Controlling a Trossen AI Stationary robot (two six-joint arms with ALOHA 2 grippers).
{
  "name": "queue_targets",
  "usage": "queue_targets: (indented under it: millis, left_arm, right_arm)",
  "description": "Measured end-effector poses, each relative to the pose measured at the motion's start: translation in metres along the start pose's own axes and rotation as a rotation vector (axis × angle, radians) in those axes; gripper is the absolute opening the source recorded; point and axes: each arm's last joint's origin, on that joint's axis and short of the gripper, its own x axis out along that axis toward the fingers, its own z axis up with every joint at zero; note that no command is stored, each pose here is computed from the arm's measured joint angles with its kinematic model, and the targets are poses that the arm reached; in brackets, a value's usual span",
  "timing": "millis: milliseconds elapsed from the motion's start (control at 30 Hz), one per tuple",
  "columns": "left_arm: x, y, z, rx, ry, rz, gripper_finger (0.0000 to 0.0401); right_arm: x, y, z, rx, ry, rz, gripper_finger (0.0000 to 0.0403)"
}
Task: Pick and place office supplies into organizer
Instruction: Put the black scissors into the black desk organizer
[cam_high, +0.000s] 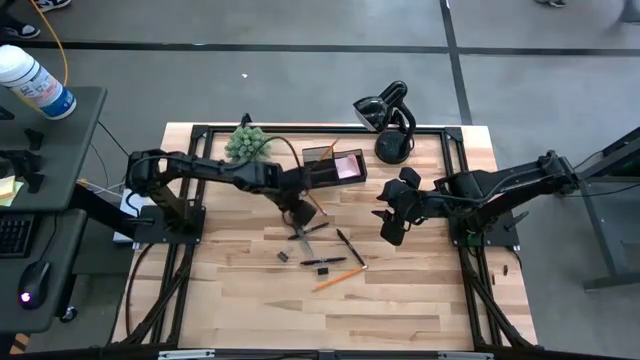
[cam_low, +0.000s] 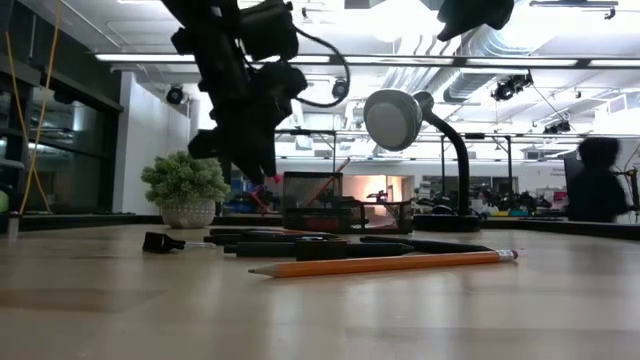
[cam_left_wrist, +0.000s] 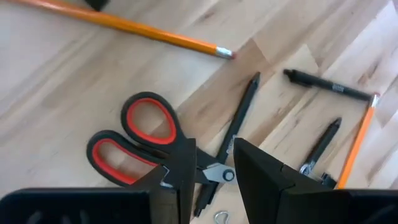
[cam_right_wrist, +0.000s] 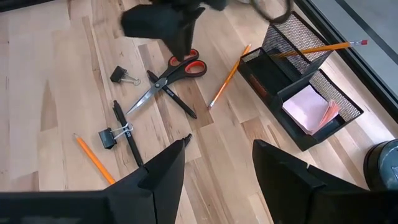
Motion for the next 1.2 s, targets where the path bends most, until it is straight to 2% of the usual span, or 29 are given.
queue_targets:
  millis: [267, 400, 567, 700, 967, 1200]
  left_arm:
    - [0.0, 0.002, 0.001, -0.035, 0.024, -0.016, 0.0095]
    - [0.004, 0.005, -0.001, -0.063, 0.02, 0.047, 0.0095]
    - [0.006, 0.015, -0.011, -0.29, 0.043, 0.225, 0.0095]
    - [0.006, 0.014, -0.017, -0.413, -0.013, 0.302, 0.0095]
    - [0.015, 0.006, -0.016, -0.64, -0.105, 0.276, 0.0095]
    - [0.03, 0.006, -0.013, -0.719, -0.126, 0.259, 0.0095]
  right_arm:
    - [0.0, 0.0, 0.0, -0.008, -0.002, -0.003, 0.0184]
    - [0.0, 0.0, 0.0, -0.011, -0.003, -0.004, 0.0184]
    - [0.0, 0.0, 0.0, -0.011, -0.002, -0.004, 0.0184]
    - [0.0, 0.0, 0.0, -0.011, -0.001, -0.001, 0.0184]
    - [0.0, 0.0, 0.0, -0.012, 0.0, 0.0, 0.0184]
    - [0.0, 0.0, 0.0, -0.012, 0.0, 0.0, 0.0184]
